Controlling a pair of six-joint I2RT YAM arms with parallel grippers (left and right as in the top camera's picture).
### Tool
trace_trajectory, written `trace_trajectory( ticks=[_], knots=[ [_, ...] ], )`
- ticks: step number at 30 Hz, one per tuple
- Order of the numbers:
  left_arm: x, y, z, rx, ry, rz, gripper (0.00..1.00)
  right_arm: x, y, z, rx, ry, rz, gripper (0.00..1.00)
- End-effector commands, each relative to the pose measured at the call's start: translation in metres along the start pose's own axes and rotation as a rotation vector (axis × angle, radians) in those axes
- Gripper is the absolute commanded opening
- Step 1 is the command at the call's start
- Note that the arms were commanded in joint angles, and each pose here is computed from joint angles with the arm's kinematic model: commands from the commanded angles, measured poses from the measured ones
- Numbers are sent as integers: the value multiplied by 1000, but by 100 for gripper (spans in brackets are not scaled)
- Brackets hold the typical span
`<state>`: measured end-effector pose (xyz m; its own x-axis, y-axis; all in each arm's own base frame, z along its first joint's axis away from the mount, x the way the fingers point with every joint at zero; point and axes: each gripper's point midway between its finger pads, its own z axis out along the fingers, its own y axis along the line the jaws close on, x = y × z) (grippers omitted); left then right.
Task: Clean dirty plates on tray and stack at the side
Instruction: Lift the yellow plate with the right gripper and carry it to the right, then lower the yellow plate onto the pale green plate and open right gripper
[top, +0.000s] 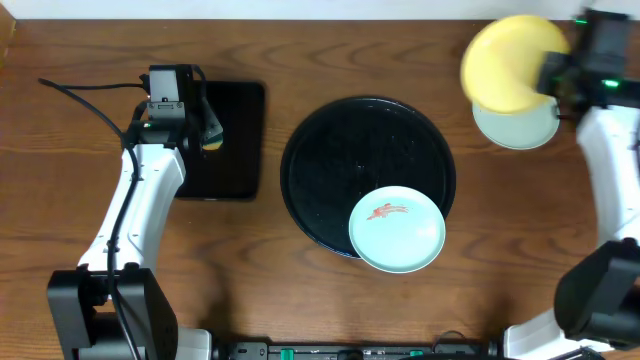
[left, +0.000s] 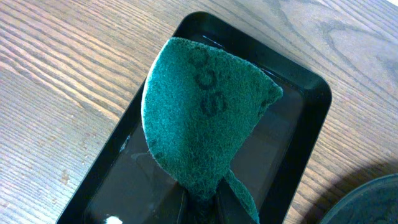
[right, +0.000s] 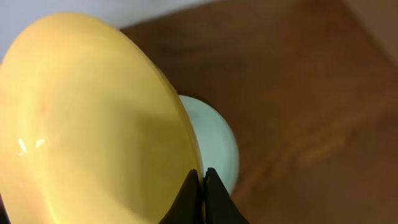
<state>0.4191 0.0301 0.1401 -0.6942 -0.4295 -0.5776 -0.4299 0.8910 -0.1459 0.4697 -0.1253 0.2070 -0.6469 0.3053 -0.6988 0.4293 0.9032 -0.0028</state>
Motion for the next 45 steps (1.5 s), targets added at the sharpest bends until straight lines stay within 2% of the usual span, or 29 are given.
trace_trajectory(
  ticks=[1,4,11,12,14,15,18,19,23,27,29,33,38,43,45],
  knots=[
    [-1,1,-3,0,-7,-16,8,28,-20,26,-57,112,243,1],
    [-1,1,-3,1,-8,-16,8,46,-36,49,-26,161,280,1],
    [-1,1,-3,2,-7,-16,8,80,-30,98,-42,256,283,2],
    [-1,1,-3,1,-7,-15,8,84,-30,104,-40,263,283,7],
    [0,1,-3,0,-4,-15,8,89,-30,110,-37,276,284,31],
    [1,2,-3,-2,-1,-14,8,90,-30,111,-36,279,287,38],
    [2,2,-3,-5,5,-13,8,88,-30,109,-37,273,285,51],
    [2,2,-3,-5,5,-13,8,86,-30,107,-43,271,278,52],
    [1,2,-3,-3,3,-14,8,83,-5,82,-188,304,233,54],
    [3,-2,-3,17,13,-14,8,90,39,32,-422,399,223,56],
    [4,-3,-3,27,17,-14,8,104,54,5,-463,471,198,49],
    [5,-5,-3,37,22,-14,8,137,68,-29,-383,589,97,35],
    [5,-5,-3,38,22,-14,8,172,85,-64,-252,689,16,33],
    [5,-6,-3,40,23,-14,8,177,89,-99,-120,650,61,33],
    [5,-6,-3,40,22,-14,8,185,94,-118,-79,647,113,38]
  ],
)
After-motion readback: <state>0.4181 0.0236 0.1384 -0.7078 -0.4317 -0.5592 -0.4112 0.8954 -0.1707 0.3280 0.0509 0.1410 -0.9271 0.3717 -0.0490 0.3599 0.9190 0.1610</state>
